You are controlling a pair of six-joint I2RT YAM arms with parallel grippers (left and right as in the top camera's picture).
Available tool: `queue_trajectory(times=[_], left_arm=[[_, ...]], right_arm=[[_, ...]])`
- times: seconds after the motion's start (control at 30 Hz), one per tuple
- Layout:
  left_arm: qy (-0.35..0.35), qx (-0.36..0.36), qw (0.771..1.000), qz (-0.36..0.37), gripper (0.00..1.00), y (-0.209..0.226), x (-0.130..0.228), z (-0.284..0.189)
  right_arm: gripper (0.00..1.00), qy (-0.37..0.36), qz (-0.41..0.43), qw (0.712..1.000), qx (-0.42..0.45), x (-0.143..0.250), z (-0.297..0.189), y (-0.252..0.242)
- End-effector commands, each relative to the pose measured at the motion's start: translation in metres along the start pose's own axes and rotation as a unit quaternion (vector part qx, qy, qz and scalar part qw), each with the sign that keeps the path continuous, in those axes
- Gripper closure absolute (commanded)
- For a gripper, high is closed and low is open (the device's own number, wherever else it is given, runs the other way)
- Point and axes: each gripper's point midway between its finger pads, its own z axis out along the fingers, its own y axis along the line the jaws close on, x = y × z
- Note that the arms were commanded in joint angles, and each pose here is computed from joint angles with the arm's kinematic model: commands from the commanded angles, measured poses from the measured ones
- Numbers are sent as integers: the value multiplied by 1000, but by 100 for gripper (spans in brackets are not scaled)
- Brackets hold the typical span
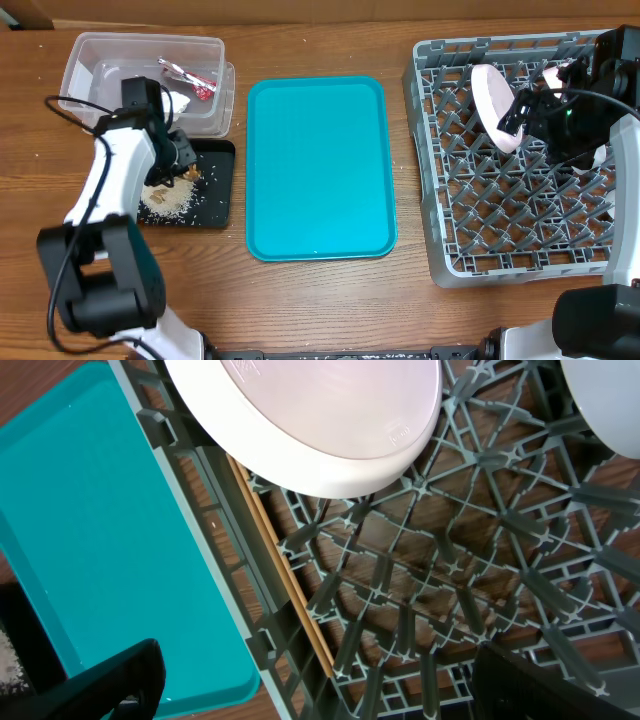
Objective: Sort waste into correct bins and load items into the dishwasher
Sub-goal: 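Carry the brown scrap left and drop it onto the black tray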
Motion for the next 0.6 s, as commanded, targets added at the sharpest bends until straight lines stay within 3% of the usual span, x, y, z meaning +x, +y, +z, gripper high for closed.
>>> queue_trajectory(times=[0.0, 0.1, 0.33, 0.57], left_arm=[[30, -8, 1000, -2, 95, 0, 11, 23], [33, -9, 999, -2, 94, 0, 11, 30], [27, 1, 1000, 7, 74, -5, 6, 27], [18, 5, 1000, 24, 64, -8, -12, -15]], right_arm=[[0, -3, 0, 1000, -3, -2, -1, 1], [0, -3, 0, 1000, -3, -1, -1, 1], [0, -3, 0, 1000, -3, -2, -1, 1], [0, -5, 0, 1000, -4, -3, -1, 1]])
